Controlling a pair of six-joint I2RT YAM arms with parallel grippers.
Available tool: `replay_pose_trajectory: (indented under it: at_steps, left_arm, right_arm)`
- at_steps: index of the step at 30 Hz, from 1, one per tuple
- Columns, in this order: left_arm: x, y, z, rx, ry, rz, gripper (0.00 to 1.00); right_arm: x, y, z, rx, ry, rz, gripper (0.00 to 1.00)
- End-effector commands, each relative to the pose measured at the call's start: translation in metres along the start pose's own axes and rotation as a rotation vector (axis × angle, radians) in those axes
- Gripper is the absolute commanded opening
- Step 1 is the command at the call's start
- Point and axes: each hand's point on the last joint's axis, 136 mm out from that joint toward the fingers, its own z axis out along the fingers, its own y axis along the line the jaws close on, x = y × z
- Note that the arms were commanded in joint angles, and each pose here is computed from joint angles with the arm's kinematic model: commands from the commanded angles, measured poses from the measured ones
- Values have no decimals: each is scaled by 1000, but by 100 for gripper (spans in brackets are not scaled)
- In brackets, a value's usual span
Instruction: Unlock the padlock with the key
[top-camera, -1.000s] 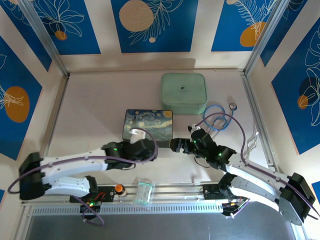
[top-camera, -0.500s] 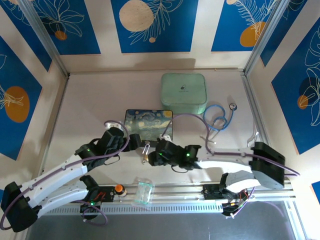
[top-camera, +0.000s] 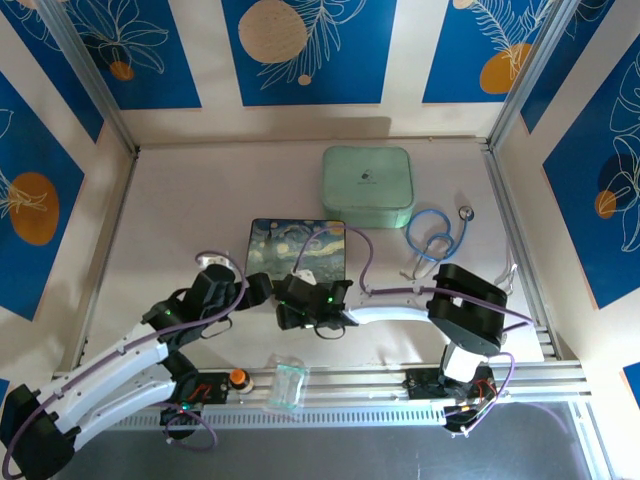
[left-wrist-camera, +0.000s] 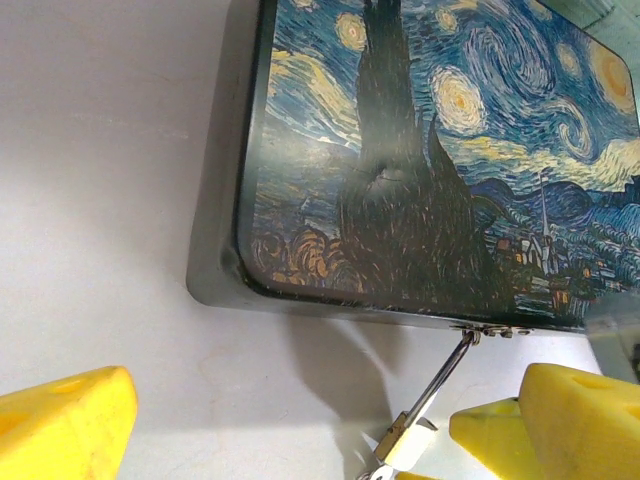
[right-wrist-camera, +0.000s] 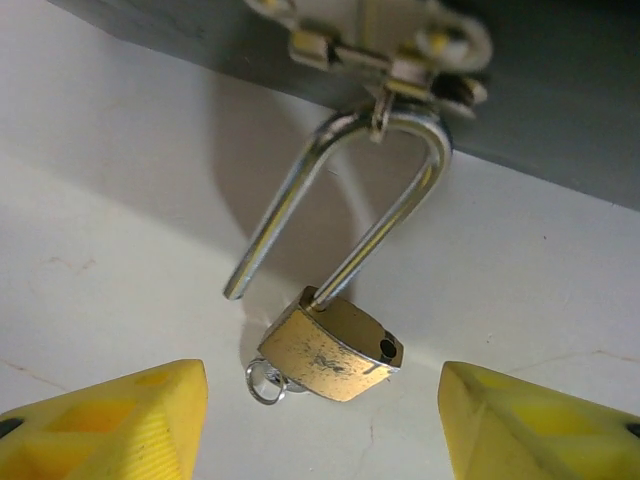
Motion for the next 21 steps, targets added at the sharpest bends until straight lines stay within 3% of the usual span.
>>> replay_pose_trajectory:
  at_steps: [1,9,17,21]
  left_arm:
    - [0,3,1,6,-9,-22,97]
    - [3,4,3,5,-6,-31,97]
    - [6,8,5,-2,-1,-34,97]
    - [4,7,4,-1,-9,-29,97]
  right_arm:
    - [7,1,4,19,34,33,62]
    - [6,10,15,58,27,23,59]
    - [12,-15,19,194,51,31,54]
    - [10,-18,21,177,38,28,53]
